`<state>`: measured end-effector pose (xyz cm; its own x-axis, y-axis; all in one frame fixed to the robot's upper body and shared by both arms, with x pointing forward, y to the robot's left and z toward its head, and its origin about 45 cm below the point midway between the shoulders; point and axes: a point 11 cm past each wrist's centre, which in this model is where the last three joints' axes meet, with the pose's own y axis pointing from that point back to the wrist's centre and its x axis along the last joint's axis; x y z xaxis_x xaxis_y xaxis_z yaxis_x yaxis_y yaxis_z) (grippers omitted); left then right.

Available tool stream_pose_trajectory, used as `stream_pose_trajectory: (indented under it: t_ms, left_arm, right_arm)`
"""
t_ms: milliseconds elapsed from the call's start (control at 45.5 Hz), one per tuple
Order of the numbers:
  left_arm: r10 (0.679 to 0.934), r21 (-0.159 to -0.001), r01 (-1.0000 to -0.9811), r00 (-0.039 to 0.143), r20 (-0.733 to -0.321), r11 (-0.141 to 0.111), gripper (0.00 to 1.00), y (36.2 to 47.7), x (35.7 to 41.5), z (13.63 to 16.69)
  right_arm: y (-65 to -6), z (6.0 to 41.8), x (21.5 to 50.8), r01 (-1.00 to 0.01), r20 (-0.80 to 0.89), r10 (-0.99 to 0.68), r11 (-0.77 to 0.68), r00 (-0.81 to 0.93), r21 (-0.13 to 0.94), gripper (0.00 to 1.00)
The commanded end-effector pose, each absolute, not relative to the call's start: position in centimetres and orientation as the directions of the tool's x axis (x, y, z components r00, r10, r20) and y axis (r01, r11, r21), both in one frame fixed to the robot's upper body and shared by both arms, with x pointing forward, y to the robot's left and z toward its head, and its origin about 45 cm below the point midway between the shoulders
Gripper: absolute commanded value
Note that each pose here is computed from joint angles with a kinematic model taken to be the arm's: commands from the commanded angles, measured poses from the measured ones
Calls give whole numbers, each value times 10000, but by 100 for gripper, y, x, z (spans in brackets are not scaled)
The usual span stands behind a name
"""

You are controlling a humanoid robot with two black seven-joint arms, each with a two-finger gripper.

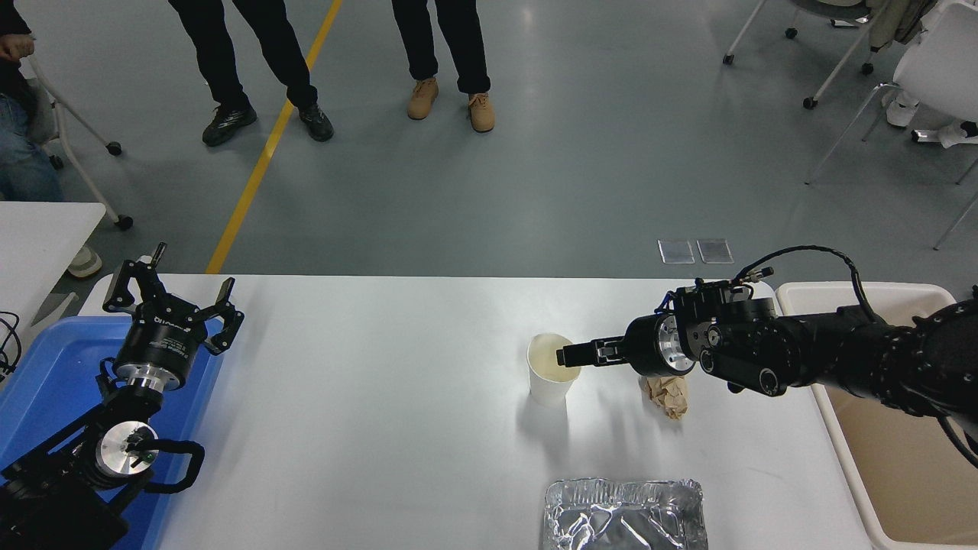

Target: Clean the table surface

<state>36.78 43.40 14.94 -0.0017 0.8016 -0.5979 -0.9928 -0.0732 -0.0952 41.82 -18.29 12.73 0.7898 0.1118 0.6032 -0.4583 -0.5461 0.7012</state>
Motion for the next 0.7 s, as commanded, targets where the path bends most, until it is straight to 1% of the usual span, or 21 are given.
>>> stream_pose_trajectory:
  t_ms: [0,44,198,242,308,440,593,637,681]
  left_arm:
    - [8016,-952,-9928,-17,-5978,-731,99,4340,3677,1493]
    - [8016,-952,-9928,-17,-5978,-731,99,4340,3677,1493]
    - [8016,-952,-9928,-17,-5978,-731,99,4340,3677,1493]
    - [8016,-952,-9928,-17,-5978,-731,99,4340,3677,1493]
    - [8016,-952,-9928,-17,-5978,-731,99,4340,3677,1493]
    - [8016,-952,-9928,-17,-5978,-731,99,4340,3677,1493]
    - [8016,-952,-9928,-17,-5978,-731,99,4340,3677,1493]
    - [8016,-952,-9928,-17,-5978,-731,99,4340,3677,1493]
    - [8016,-952,-9928,-17,-5978,-731,99,4340,3677,1493]
  right_arm:
    - [-1716,1207,4169,-4693,6228,1140,-5571,7740,6852,96]
    - [-1697,1180,4160,-4681,6218,1147,-5572,7747,6859,96]
    - [-1703,1134,4141,-4685,6199,1117,-5553,7767,6871,90]
    - [-1704,1110,4123,-4641,6175,1184,-5546,7776,6907,85]
    - [-1710,1107,4126,-4685,6246,1249,-5532,7709,6889,80]
    - [-1729,1101,4124,-4670,6267,1373,-5504,7671,6921,68]
    - [-1753,1086,4117,-4649,6250,1485,-5433,7663,6991,46]
    - [-1745,1085,4115,-4639,6248,1492,-5444,7664,6989,42]
    - [-1759,1080,4114,-4641,6243,1493,-5430,7668,6998,42]
